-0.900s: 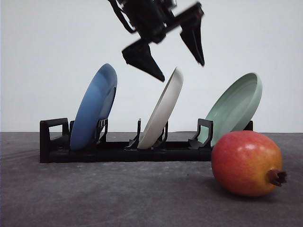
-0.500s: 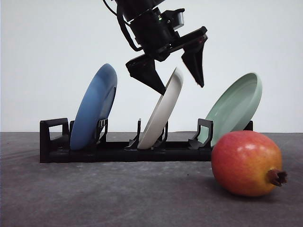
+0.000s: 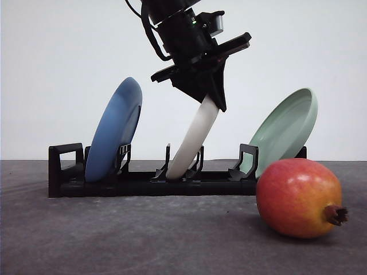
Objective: Place pomegranate in white plate
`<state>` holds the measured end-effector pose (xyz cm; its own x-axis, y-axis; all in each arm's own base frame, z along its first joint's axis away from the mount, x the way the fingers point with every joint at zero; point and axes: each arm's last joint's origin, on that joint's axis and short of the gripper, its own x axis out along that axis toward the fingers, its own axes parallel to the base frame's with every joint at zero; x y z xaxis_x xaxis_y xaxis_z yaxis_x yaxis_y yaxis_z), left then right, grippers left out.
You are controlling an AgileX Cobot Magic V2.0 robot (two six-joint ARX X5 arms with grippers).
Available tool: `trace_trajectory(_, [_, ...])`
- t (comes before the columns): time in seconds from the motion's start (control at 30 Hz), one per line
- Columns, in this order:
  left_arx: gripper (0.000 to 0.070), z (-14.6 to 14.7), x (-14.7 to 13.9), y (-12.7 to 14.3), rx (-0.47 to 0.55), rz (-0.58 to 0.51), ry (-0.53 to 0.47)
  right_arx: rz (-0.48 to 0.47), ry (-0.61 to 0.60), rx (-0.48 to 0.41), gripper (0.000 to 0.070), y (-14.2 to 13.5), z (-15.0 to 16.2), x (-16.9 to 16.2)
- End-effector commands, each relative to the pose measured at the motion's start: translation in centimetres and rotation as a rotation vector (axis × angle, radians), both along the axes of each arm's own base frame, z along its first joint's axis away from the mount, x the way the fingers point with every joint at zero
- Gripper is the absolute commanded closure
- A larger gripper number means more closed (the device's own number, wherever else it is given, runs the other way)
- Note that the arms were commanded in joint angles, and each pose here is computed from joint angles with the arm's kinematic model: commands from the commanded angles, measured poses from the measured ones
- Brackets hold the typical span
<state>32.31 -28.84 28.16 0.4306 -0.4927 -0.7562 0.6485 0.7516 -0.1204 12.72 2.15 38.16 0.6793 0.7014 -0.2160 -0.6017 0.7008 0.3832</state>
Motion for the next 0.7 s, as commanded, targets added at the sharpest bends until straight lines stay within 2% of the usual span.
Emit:
trace_trajectory(0.0, [0.069,-0.1,0.1,-0.8,-0.007,-0.031,-0.008,0.003,-0.013,0.008,0.0115,0.0,0.6,-0.1])
trace_trajectory(0.17, [0.069,0.3,0.0,-0.9,-0.025,-0.012,-0.002,0.002,-0.013,0.008,0.0115,0.0,0.6,-0.1])
trace_trajectory(0.3, [0.069,1.7,-0.2,-1.0,-0.035,-0.018,-0.013,0.002,-0.014,0.008,0.0115,0.0,0.6,-0.1])
trace_trajectory(0.67, [0.069,9.6,-2.3,-1.6,-0.102,-0.06,-0.082,0.002,-0.014,0.008,0.0115,0.0,0.6,-0.1])
